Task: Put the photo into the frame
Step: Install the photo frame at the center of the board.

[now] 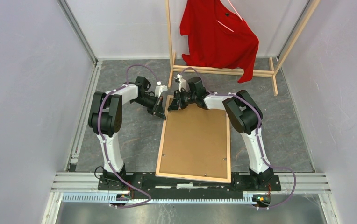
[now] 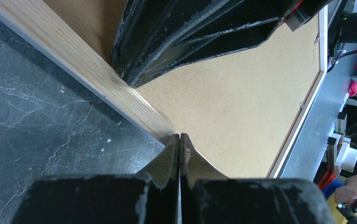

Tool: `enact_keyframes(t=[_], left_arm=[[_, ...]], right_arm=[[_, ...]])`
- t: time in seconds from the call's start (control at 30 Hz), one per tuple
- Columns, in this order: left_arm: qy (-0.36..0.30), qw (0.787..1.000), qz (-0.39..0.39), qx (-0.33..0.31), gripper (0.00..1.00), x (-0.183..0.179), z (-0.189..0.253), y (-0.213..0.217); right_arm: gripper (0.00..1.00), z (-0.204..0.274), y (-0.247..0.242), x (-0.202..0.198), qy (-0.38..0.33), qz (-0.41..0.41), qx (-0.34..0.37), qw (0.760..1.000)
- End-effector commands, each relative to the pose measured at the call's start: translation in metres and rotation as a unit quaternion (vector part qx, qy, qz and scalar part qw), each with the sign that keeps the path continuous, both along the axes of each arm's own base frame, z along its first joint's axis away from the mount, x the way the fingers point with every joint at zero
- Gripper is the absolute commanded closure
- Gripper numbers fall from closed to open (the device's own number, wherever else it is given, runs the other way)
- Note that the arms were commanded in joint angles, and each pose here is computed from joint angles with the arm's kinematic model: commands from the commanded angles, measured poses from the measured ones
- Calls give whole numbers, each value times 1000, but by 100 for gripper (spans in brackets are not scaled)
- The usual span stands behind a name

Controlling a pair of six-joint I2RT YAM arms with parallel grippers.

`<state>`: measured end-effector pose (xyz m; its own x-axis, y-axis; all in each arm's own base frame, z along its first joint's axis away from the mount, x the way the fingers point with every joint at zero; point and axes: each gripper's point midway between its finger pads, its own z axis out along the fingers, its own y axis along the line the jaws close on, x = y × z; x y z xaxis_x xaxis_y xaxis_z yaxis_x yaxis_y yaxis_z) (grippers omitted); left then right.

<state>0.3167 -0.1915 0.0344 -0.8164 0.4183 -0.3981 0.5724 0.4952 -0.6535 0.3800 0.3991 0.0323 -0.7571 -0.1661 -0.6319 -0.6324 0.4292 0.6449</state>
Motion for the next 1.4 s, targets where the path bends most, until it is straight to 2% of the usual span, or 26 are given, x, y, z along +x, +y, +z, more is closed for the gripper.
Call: enact_keyframes(t=[0.0, 0.07, 0.17, 0.33, 0.57, 0.67, 1.37], left_arm=[[-26, 999, -13, 39, 98, 6, -25, 10], [-26, 999, -13, 39, 98, 5, -25, 10], [-25, 999, -14, 38, 98, 4, -25, 10], [-26, 999, -13, 38, 98, 5, -25, 11], [-24, 999, -14, 41, 98, 4, -27, 11], [-25, 999, -13, 40, 98, 5, -26, 11], [-24, 999, -13, 44, 98, 7, -30, 11]], right_arm=[[72, 30, -2, 20, -37, -10, 16, 999], [68, 33, -4, 22, -40, -15, 16, 999], [66, 30, -7, 21, -39, -18, 9, 999], [73, 20, -13, 13, -31, -18, -5, 999], [89, 8, -10, 6, -23, -6, -21, 1000], [92, 4, -8, 6, -19, -3, -24, 1000], [97, -11, -1, -10, 1, 18, -32, 999]])
